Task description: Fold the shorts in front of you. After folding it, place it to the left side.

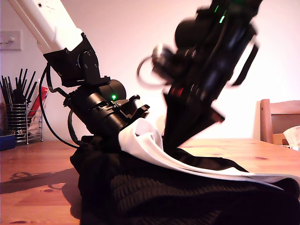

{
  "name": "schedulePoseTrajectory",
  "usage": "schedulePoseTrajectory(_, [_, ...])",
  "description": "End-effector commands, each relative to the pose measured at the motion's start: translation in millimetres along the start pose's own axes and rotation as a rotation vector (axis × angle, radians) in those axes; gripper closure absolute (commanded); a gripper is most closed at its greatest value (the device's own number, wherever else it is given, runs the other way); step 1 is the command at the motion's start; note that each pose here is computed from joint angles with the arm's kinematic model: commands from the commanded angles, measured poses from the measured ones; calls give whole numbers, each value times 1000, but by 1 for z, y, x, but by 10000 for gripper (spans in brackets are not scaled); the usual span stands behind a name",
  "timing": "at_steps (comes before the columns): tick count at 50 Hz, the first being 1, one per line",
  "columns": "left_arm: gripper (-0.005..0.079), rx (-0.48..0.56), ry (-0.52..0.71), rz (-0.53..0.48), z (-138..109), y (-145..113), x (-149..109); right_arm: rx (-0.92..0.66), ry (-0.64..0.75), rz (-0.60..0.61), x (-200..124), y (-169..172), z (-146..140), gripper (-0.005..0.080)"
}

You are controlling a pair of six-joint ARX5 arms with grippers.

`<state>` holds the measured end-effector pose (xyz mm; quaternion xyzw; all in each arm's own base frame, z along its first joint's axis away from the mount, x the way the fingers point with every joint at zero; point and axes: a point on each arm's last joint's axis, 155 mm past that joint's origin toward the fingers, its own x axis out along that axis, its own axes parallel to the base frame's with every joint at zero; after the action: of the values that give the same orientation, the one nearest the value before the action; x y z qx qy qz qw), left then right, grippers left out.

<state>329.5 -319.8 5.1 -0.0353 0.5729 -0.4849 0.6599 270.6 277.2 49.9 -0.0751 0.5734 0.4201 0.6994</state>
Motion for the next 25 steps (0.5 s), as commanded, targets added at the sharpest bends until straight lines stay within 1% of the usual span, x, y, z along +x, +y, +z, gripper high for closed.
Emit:
schedulePoseTrajectory(1, [757,-52,69,18,-25,20,23,-2,38,5,14,-2,-10,765])
schedulePoseTrajectory(9, [757,-52,69,18,-24,20,23,-8,60,22,23,-2,-14,765])
schedulePoseTrajectory(21, [757,-49,66,18,-24,20,24,14,55,214,26,45,-12,765])
schedulePoseTrajectory(25, [757,-46,61,19,-22,20,24,1,65,243,29,61,-13,765])
